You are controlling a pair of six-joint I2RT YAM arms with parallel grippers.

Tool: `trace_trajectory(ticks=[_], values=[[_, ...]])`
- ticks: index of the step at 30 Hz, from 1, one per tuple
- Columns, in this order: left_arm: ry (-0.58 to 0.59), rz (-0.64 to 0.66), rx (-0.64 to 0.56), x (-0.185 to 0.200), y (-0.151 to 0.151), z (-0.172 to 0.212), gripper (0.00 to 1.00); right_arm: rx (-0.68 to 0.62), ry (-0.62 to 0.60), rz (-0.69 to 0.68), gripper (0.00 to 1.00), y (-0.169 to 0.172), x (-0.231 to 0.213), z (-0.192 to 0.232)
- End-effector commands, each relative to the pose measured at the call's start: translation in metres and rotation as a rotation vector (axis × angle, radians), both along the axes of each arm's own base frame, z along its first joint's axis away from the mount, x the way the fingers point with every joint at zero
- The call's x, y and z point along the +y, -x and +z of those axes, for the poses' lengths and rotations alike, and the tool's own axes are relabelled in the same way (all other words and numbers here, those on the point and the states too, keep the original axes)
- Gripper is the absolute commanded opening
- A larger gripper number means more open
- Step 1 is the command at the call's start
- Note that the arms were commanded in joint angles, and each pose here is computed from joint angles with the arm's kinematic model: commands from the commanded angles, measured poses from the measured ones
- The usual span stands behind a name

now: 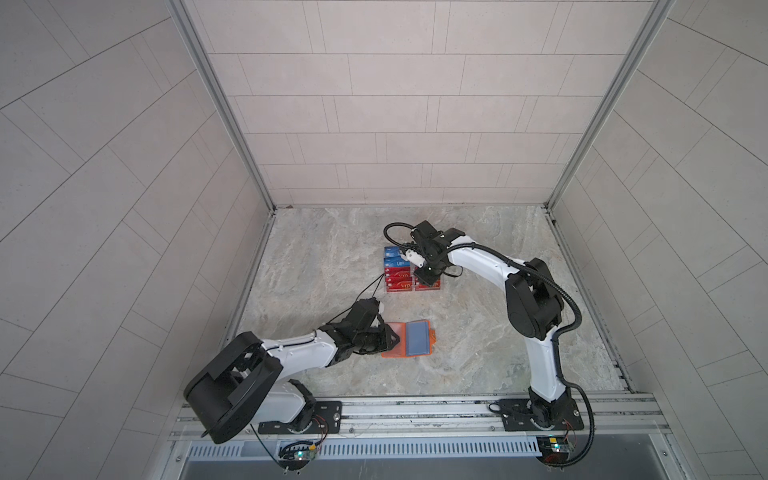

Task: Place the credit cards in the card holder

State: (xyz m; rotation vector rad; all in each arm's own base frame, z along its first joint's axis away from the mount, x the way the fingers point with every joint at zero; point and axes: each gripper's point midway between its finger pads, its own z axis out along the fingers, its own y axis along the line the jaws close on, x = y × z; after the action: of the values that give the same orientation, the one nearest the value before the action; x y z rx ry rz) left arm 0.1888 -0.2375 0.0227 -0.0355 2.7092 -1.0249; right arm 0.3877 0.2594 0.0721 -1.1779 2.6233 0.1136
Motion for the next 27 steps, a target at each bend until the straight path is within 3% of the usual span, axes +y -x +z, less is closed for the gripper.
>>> trace_trajectory(ticks=[1, 23, 27], values=[[-0.048, -0.003, 0.04, 0.009, 0.01, -0.014, 0.32, 0.034, 0.042, 0.038, 0.36, 0.01, -0.003, -0.014], [-0.042, -0.013, 0.042, 0.008, 0.011, -0.013, 0.33, -0.109, -0.016, 0.057, 0.42, -0.006, 0.006, 0.025], [-0.045, -0.011, 0.037, 0.009, 0.011, -0.013, 0.34, -0.096, 0.017, 0.065, 0.42, -0.009, 0.003, 0.022]])
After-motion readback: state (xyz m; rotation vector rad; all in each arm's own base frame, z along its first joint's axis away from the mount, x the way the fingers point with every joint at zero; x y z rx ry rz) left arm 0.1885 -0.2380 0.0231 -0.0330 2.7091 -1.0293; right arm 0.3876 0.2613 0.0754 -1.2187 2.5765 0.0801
